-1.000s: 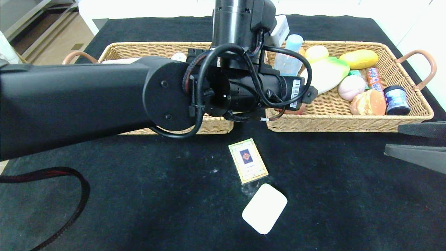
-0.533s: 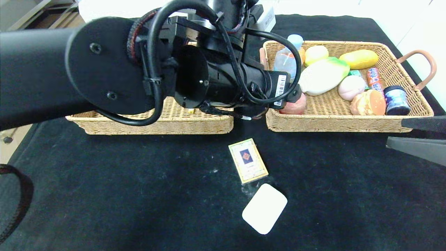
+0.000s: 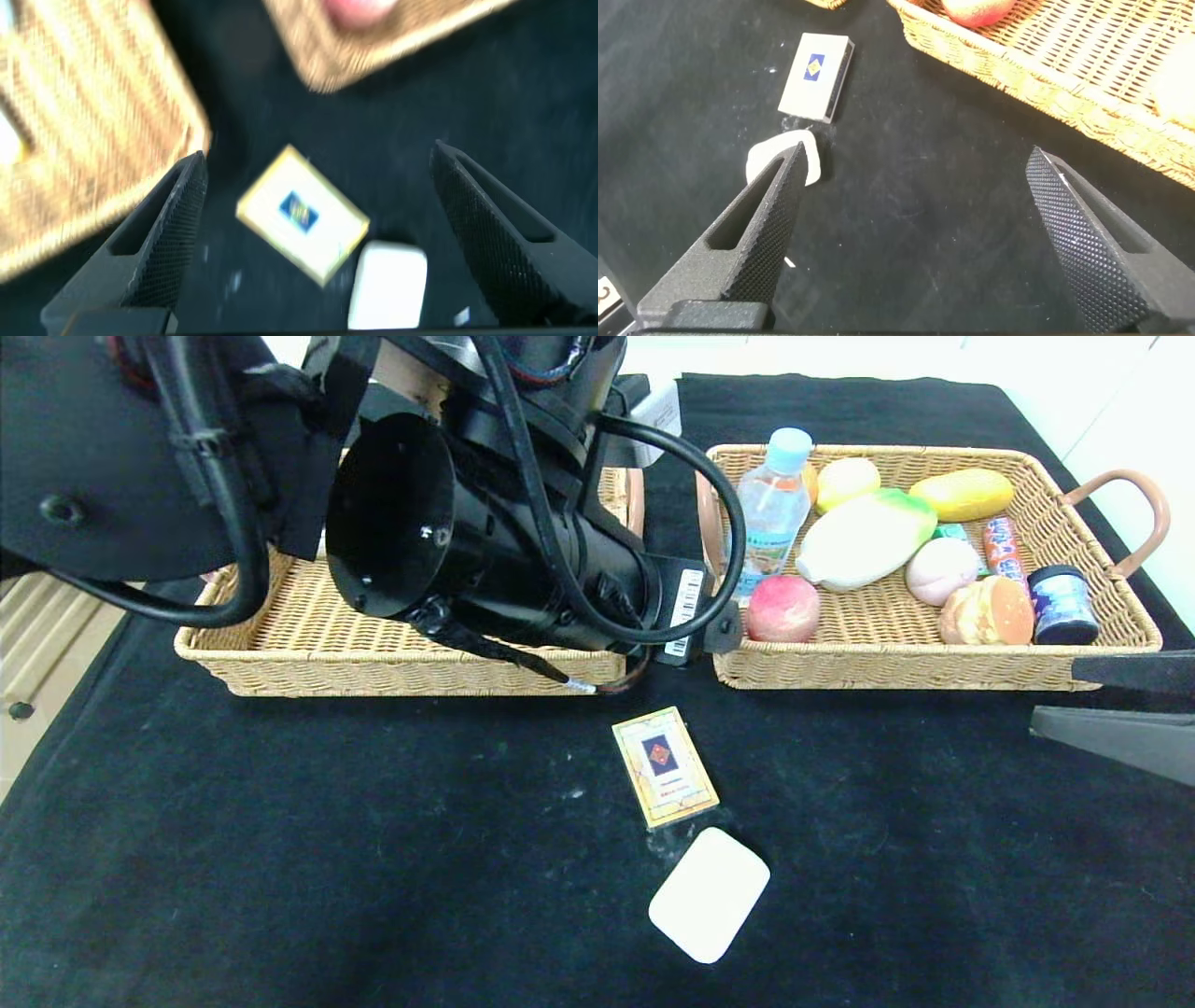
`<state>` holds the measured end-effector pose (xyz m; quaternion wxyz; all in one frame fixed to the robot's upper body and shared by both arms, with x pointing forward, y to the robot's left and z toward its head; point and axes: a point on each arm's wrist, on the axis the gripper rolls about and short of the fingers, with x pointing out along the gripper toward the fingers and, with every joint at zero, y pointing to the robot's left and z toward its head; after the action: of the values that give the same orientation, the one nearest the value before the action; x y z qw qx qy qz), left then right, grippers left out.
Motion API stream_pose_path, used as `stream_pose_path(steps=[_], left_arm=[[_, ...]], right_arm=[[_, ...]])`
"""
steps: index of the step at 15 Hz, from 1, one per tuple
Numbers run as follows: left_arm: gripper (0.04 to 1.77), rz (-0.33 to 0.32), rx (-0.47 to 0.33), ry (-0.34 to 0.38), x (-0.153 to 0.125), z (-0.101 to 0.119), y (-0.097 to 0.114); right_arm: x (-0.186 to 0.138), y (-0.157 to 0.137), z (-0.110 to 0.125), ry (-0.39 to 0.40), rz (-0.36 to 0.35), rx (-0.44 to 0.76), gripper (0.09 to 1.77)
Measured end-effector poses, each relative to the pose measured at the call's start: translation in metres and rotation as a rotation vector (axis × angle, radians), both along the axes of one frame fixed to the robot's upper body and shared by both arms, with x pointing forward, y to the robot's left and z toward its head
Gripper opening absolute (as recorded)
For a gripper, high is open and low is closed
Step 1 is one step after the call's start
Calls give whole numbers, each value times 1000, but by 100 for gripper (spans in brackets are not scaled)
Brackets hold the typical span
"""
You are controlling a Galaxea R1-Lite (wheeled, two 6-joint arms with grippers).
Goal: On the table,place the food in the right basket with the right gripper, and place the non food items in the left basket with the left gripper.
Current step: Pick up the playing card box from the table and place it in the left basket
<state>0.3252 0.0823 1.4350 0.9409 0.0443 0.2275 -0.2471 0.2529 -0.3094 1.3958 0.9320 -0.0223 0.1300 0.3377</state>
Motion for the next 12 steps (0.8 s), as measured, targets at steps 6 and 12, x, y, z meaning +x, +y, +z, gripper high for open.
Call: stream_pose_path(steps=[6, 12], left_arm=[[171, 123, 19, 161, -9, -13, 7], [171, 195, 9, 255, -8, -36, -14]], right_arm=[[2, 0, -1, 7, -3, -1, 171], [3, -1, -1, 7, -5, -1, 171]])
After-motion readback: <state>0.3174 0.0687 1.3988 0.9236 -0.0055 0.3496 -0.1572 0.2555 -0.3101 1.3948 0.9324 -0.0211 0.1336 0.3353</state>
